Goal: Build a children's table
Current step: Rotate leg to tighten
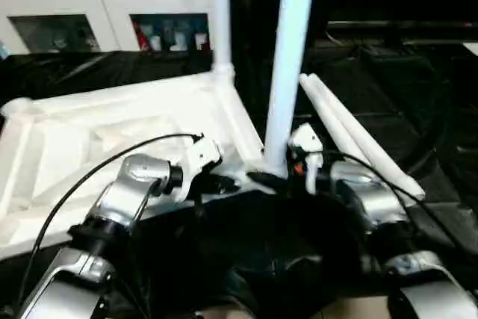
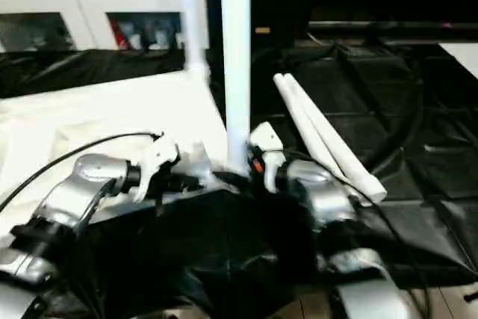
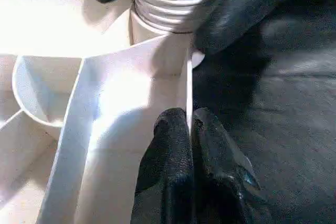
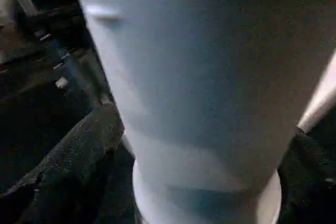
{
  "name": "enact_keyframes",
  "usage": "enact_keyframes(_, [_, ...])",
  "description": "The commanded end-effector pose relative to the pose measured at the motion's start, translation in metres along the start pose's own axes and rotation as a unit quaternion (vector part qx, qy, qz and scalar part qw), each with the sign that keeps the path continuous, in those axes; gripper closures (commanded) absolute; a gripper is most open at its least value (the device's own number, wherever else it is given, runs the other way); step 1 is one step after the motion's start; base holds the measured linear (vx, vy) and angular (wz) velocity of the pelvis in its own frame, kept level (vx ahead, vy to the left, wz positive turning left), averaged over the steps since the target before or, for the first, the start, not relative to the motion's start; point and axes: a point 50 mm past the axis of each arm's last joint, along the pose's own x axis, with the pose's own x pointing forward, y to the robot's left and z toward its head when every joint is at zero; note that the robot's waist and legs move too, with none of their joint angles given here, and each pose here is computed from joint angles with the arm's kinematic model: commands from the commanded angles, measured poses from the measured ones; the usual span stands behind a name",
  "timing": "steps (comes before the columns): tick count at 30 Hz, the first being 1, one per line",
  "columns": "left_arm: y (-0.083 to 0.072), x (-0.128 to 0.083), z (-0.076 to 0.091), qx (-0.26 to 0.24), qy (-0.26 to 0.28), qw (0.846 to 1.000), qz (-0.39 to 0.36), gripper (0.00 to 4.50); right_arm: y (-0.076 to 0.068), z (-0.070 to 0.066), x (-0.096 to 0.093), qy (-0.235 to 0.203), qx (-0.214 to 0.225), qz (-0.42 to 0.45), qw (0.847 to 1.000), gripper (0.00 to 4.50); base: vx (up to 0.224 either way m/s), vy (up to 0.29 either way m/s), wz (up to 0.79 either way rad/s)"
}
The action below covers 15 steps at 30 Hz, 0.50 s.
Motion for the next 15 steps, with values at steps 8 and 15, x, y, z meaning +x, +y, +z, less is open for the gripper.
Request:
enact_keyframes(8, [-0.007,-0.006,0.015,0.032,-0.033,0.998,-0.042,4.50,0.016,0.001,0.004,0.014,0.000,0.082,0.997,1.26,0.000,0.000,0.00])
enact_keyframes(15, [0.005,0.003,0.018,0.019,-0.034,0.999,0.028,4.50,0.010,-0.003,0.027,-0.010,0.022,-0.051,0.998,1.72,0.000,0.000,0.00])
